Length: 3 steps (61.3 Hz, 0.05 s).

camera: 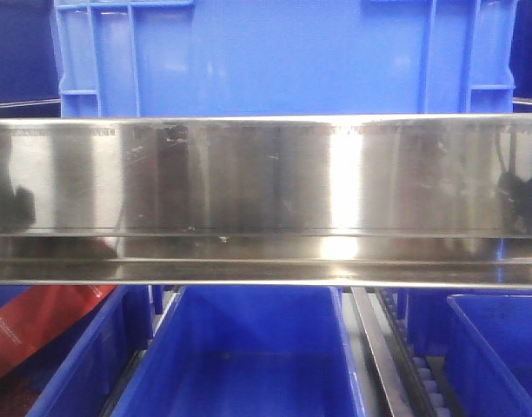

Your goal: Place cylindrical capacitor in blue bin on shelf

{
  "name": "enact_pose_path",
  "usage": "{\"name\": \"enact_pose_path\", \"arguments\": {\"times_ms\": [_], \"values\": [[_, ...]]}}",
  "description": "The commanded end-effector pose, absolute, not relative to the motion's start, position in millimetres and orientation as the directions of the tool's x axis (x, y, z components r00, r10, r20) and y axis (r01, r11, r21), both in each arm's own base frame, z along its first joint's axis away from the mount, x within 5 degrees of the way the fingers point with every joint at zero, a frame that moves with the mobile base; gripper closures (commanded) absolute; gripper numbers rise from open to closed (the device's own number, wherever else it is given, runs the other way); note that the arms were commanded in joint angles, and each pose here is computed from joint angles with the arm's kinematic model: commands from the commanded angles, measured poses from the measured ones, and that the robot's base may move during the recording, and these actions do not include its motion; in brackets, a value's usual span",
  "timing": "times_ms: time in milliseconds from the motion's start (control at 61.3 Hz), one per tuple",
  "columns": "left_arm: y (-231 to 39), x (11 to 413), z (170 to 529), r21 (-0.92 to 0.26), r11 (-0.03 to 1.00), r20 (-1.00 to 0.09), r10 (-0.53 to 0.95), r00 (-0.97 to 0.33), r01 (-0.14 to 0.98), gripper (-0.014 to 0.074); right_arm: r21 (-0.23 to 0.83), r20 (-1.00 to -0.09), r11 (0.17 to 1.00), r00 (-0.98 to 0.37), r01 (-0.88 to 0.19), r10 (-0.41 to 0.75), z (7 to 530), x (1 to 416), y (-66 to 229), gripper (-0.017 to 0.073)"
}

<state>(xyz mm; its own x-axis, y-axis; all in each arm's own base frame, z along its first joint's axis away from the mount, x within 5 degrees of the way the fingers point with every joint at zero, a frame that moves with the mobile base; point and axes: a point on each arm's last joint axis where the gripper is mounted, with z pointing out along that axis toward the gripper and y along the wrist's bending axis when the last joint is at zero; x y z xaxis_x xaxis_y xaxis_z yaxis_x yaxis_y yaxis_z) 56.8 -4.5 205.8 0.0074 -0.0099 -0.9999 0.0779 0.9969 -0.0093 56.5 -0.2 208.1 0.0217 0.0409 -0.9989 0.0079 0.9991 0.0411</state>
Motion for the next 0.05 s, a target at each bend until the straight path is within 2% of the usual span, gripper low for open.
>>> {"name": "enact_pose_path", "arguments": {"times_ms": [0, 33], "values": [[-4.7, 56.2, 208.1, -0.015, 0.996, -0.999, -0.018, 0.029, 0.083, 0.0704, 0.046, -0.998, 0.999, 0.043, 0.013, 0.045, 209.1, 56.4, -0.7, 0.0719], [-4.7, 56.2, 208.1, -0.015, 0.996, -0.999, -0.018, 0.029, 0.083, 0.0704, 0.046, -0.998, 0.999, 0.043, 0.013, 0.045, 209.1, 56.4, -0.7, 0.0719]]}}
